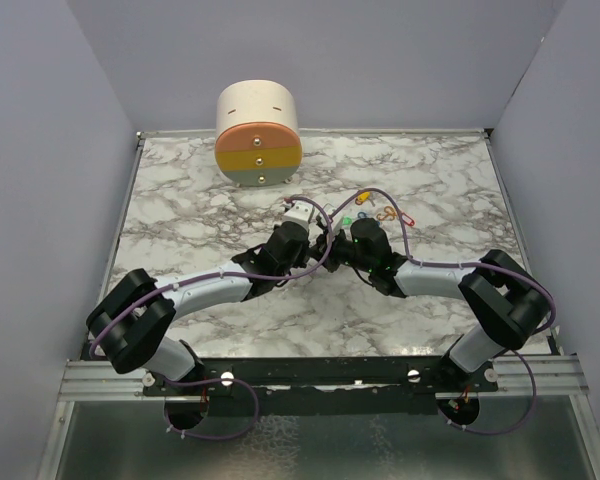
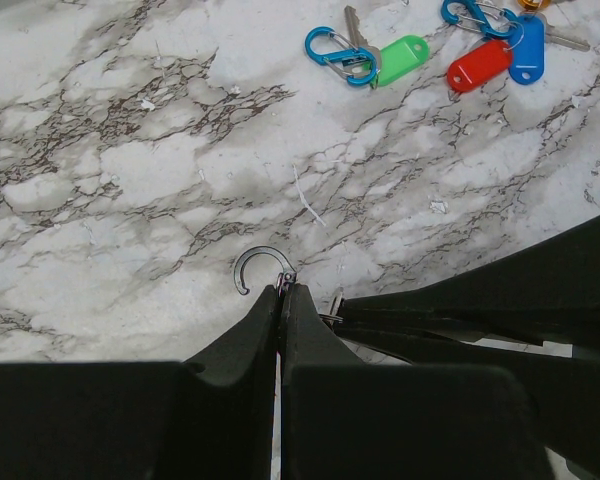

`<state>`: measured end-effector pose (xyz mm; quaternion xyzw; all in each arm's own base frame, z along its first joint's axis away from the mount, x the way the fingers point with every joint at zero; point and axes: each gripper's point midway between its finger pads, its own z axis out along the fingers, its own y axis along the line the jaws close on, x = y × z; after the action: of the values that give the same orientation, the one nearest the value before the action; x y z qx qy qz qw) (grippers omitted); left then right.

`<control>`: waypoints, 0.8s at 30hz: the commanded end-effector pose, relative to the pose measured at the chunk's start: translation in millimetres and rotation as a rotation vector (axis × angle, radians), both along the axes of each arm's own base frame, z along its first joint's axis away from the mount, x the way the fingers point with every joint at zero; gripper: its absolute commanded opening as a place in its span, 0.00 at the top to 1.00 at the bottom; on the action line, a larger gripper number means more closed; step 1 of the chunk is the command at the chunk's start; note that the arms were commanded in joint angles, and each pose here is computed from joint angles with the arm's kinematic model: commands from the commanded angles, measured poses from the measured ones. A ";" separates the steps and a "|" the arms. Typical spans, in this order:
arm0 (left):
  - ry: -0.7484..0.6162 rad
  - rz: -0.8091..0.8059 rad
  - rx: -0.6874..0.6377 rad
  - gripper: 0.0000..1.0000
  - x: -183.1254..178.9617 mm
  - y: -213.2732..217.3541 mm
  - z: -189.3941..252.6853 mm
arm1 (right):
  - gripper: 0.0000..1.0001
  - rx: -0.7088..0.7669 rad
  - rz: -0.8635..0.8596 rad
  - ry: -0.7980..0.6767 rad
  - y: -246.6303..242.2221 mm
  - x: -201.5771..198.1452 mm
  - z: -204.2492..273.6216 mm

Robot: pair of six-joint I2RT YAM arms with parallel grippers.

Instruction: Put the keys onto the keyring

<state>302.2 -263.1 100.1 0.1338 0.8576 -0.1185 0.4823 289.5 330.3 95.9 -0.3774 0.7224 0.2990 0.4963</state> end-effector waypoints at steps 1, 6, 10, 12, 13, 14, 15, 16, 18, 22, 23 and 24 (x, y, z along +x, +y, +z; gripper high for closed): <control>-0.018 -0.017 -0.043 1.00 1.5 -7.3 10.8 | 0.99 0.012 0.016 -0.027 6.7 1.1 10.6; -0.011 -0.021 -0.044 1.00 0.9 -8.5 8.0 | 0.99 0.010 0.019 -0.026 6.8 0.5 9.7; -0.004 -0.024 -0.047 1.00 -0.6 -8.5 5.9 | 0.99 0.010 0.009 -0.029 5.9 2.0 10.7; 0.001 -0.023 -0.047 1.00 -1.6 -7.7 3.5 | 0.99 0.010 0.006 -0.029 5.3 2.2 10.8; 0.004 -0.023 -0.048 1.00 -2.4 -7.8 2.7 | 0.99 0.011 0.007 -0.032 5.8 2.3 11.5; 0.005 -0.024 -0.049 1.00 -2.8 -7.8 1.9 | 0.99 0.010 0.007 -0.030 5.3 1.9 10.6; 0.010 -0.026 -0.048 1.00 -3.4 -7.5 0.1 | 0.99 0.009 0.005 -0.031 5.3 2.1 10.6; 0.013 -0.025 -0.049 1.00 -4.0 -7.1 -0.8 | 0.99 0.009 0.005 -0.031 5.1 2.2 10.9; 0.014 -0.026 -0.050 1.00 -4.6 -7.4 -1.4 | 0.99 0.009 0.005 -0.031 5.1 2.1 10.4; 0.009 -0.025 -0.050 1.00 -3.6 -7.8 -0.3 | 0.99 0.011 0.017 -0.027 7.2 0.7 10.1; 0.009 -0.025 -0.050 1.00 -3.1 -8.0 -0.1 | 0.99 0.011 0.020 -0.026 7.3 0.2 9.9; 0.009 -0.023 -0.048 1.00 -2.6 -7.8 -0.3 | 0.99 0.010 0.021 -0.026 7.4 0.0 9.8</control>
<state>298.9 -263.4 95.3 0.1341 0.8602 -0.1249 0.4760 289.2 330.5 95.9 -0.3778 0.7222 0.2991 0.4963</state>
